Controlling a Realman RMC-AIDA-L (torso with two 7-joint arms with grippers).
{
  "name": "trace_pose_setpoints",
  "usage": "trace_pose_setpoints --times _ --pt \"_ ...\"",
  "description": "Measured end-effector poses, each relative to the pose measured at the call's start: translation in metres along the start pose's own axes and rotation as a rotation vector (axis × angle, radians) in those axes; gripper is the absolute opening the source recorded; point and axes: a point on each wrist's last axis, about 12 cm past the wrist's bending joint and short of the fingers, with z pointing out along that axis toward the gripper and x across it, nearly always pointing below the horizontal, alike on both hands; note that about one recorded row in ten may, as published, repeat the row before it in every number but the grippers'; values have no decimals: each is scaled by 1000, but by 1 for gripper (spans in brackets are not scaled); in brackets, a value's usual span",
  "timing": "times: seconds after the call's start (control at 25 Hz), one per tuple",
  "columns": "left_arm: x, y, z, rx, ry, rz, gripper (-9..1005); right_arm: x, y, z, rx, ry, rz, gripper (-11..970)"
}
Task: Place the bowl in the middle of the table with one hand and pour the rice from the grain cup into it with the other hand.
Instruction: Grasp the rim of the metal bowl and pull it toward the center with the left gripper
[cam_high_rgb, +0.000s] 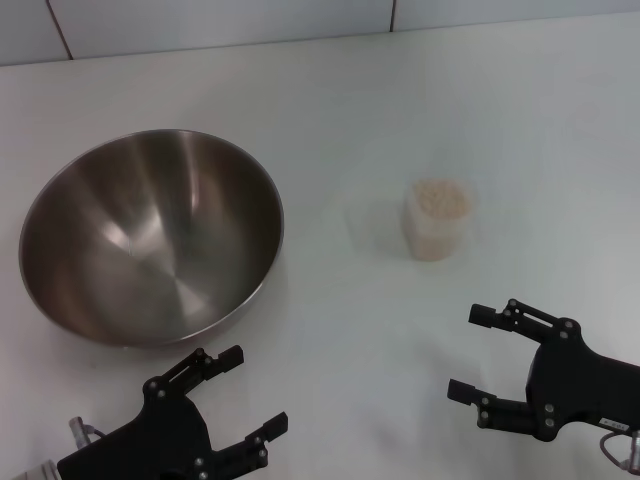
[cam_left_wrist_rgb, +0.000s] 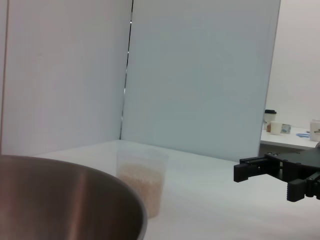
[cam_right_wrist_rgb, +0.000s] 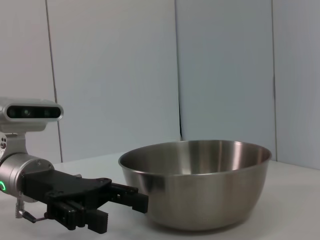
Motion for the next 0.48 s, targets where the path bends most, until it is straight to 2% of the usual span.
trace_pose_setpoints --times 0.36,0.44,0.48 --pt "-3 0 0 10 -17 -5 843 0 0 1 2 -2 -3 833" --pt "-22 -4 -10 62 -178 -11 843 -1 -1 0 4 -2 -5 833" --pt "-22 -4 -10 62 -178 -11 843 0 -1 0 4 -2 -5 833"
